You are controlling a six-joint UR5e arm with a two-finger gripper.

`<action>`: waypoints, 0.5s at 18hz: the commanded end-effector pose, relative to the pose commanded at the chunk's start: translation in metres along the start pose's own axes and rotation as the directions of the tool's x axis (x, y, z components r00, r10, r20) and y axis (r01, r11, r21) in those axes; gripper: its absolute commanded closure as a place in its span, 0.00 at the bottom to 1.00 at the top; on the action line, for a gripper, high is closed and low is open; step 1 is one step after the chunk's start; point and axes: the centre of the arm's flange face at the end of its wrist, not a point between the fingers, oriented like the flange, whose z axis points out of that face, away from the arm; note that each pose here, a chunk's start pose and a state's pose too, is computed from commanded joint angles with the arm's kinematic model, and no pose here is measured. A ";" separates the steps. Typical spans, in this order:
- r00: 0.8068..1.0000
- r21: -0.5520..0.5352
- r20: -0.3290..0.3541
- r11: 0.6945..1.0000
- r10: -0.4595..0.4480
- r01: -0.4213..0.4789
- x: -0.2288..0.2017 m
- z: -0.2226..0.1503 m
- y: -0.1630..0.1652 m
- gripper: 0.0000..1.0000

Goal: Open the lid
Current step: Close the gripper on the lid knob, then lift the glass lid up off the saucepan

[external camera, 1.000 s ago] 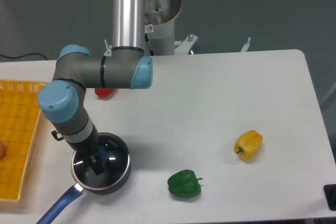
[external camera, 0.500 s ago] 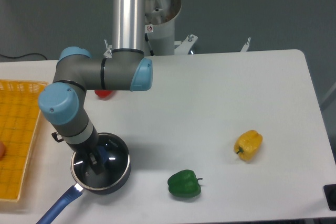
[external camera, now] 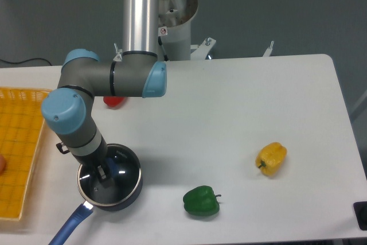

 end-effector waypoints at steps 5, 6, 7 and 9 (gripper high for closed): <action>1.000 -0.003 -0.002 1.000 -0.009 0.009 0.001 0.001 0.000 0.32; 1.000 -0.003 0.000 1.000 -0.012 0.012 0.001 0.001 0.000 0.33; 1.000 -0.005 -0.002 1.000 -0.012 0.012 0.001 0.001 0.000 0.33; 1.000 -0.005 -0.002 1.000 -0.012 0.012 0.001 0.001 0.000 0.37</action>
